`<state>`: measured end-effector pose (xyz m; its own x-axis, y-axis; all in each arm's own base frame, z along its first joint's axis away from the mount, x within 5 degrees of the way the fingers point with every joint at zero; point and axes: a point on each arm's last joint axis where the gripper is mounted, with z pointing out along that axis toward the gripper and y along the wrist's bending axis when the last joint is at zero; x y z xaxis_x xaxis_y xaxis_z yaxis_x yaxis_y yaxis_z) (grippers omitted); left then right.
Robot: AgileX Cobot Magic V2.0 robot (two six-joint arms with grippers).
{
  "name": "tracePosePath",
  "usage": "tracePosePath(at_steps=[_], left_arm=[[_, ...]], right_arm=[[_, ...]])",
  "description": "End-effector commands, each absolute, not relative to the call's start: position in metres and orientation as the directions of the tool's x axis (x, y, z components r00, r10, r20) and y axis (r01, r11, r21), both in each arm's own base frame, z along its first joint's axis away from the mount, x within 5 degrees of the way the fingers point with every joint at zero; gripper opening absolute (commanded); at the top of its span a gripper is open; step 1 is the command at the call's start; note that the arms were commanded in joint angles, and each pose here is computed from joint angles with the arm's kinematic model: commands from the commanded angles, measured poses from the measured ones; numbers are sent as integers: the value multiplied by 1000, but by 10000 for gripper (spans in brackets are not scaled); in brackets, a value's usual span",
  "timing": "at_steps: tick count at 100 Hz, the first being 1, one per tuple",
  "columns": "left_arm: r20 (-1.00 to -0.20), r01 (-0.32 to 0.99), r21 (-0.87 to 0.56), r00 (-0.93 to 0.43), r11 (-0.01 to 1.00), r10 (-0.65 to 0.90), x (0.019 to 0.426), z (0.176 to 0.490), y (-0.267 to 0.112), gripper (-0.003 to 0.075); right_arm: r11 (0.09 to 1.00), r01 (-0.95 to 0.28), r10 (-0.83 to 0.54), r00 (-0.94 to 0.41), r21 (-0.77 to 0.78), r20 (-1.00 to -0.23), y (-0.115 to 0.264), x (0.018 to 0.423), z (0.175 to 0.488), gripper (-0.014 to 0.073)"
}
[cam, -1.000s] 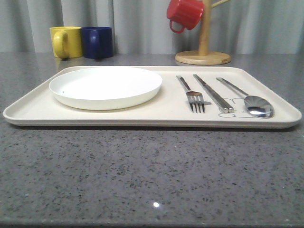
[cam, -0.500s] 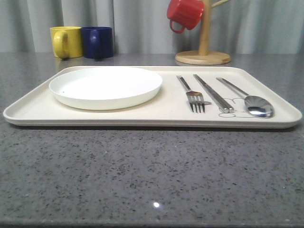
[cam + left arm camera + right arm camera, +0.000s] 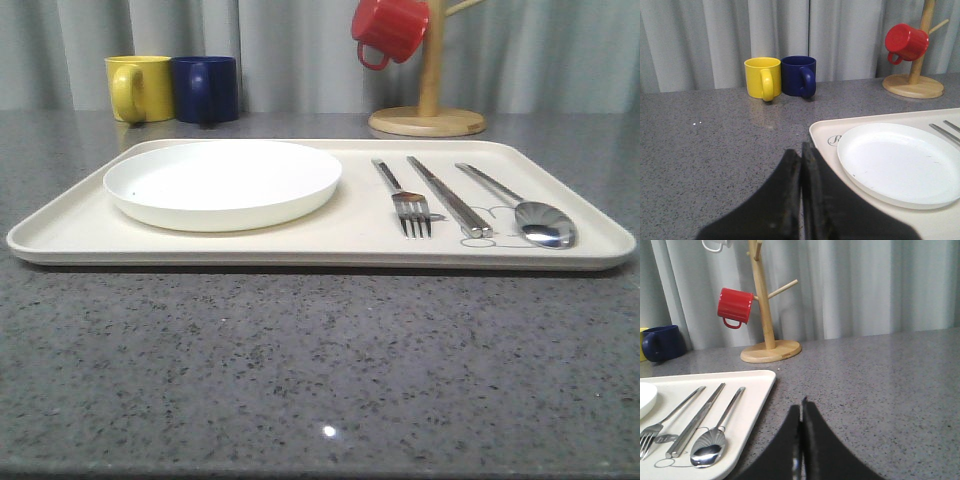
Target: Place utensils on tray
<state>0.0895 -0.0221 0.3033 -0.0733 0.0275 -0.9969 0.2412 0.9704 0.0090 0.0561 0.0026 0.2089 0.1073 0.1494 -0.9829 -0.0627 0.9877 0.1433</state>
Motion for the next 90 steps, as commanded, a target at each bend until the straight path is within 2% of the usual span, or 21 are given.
tracePosePath(at_steps=[1, 15, 29, 55, 90], left_arm=[[-999, 213, 22, 31, 977, 15, 90, 320, -20, -17], [-997, 189, 61, 66, 980, 49, 86, 320, -17, -17], [-996, 171, 35, 89, 985, 20, 76, 312, -13, -17], [-991, 155, 50, 127, 987, 30, 58, 279, -9, -17], [-990, 46, 23, 142, 999, 16, 47, 236, -2, -17]], right_arm=[[989, -74, 144, 234, 130, -962, 2, 52, 224, -78], [989, -74, 144, 234, 130, -962, 2, 52, 224, -78], [989, -74, 144, 234, 130, -962, 2, 52, 224, -78], [989, -74, 144, 234, 130, -962, 2, 52, 224, -78], [989, -74, 144, 234, 130, -962, 2, 52, 224, -78]])
